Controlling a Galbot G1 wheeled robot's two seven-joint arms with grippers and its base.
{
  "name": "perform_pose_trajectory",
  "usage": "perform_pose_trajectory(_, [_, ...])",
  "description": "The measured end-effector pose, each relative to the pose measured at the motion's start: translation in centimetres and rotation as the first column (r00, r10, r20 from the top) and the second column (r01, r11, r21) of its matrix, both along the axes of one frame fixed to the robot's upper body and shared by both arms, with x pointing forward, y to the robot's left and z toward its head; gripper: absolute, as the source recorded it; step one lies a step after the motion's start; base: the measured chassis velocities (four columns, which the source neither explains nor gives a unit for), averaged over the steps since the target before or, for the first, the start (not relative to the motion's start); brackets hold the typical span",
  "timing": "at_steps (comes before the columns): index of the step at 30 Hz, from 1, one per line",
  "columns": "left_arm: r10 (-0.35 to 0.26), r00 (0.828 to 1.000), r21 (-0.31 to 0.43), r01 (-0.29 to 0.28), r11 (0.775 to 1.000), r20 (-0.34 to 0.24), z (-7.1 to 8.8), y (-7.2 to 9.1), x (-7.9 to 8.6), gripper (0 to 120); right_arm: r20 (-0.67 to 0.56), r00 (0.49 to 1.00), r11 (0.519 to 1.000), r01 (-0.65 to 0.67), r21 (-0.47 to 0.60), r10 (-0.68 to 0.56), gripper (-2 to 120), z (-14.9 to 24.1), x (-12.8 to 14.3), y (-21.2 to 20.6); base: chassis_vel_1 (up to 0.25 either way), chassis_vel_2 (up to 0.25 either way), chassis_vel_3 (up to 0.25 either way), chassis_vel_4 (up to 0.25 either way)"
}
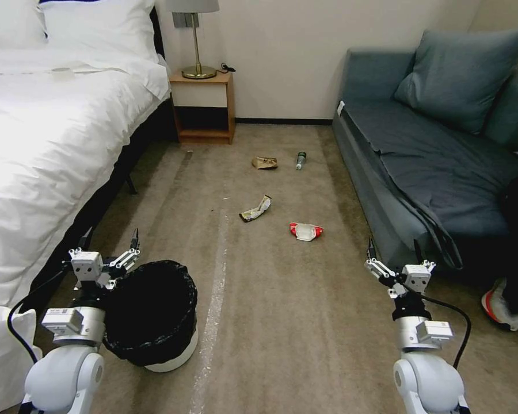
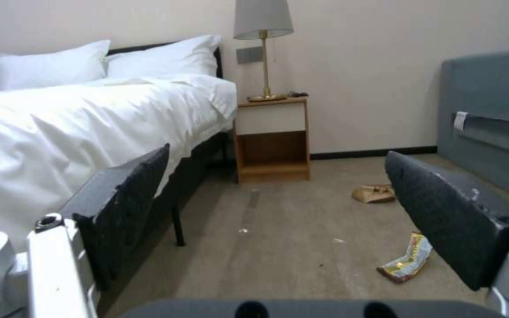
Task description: Pick up the trash bin, then pick up the garbage on the floor and place it into the trash bin.
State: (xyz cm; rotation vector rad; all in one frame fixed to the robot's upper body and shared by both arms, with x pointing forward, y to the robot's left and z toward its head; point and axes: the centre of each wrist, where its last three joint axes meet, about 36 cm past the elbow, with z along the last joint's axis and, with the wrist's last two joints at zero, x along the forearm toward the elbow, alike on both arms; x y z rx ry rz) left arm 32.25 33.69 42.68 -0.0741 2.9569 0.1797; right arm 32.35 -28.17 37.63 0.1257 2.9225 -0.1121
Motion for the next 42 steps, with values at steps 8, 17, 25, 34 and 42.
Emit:
perform_pose_trajectory(8, [-0.004, 1.000, 0.002, 0.004, 1.000, 0.003, 0.2, -0.1, -0.2, 98, 0.001, 1.000, 1.000, 0.002, 0.000, -0.002, 100, 0.0, -0.2, 0.0, 0.000, 0.000, 0.000, 0.000])
perform_pose_trajectory(17, [0.000, 1.000, 0.010, -0.001, 1.000, 0.011, 0.4, 0.3, -0.1, 98, 0.005, 1.000, 1.000, 0.002, -0.001, -0.002, 100, 0.2, -0.3, -0.1, 0.000, 0.000, 0.000, 0.000])
perform_pose_trajectory(25, [0.125, 0.987, -0.032, -0.129, 0.991, -0.098, 1.3, -1.0, -1.2, 98, 0.003, 1.000, 1.000, 0.000, -0.002, 0.000, 100, 0.1, -0.3, -0.1, 0.000, 0.000, 0.000, 0.000])
perform_pose_trajectory(34, [0.388, 0.857, -0.114, -0.447, 0.887, -0.339, 2.0, -1.0, -1.6, 99, -0.008, 1.000, 1.000, 0.003, 0.001, -0.003, 100, -0.3, -0.3, -0.2, 0.000, 0.000, 0.000, 0.000])
perform_pose_trajectory(42, [0.367, 0.760, -0.154, -0.516, 0.843, -0.537, -0.2, -0.2, -0.9, 100, -0.014, 1.000, 1.000, 0.000, 0.009, 0.000, 100, -0.8, 0.1, 0.0, 0.000, 0.000, 0.000, 0.000])
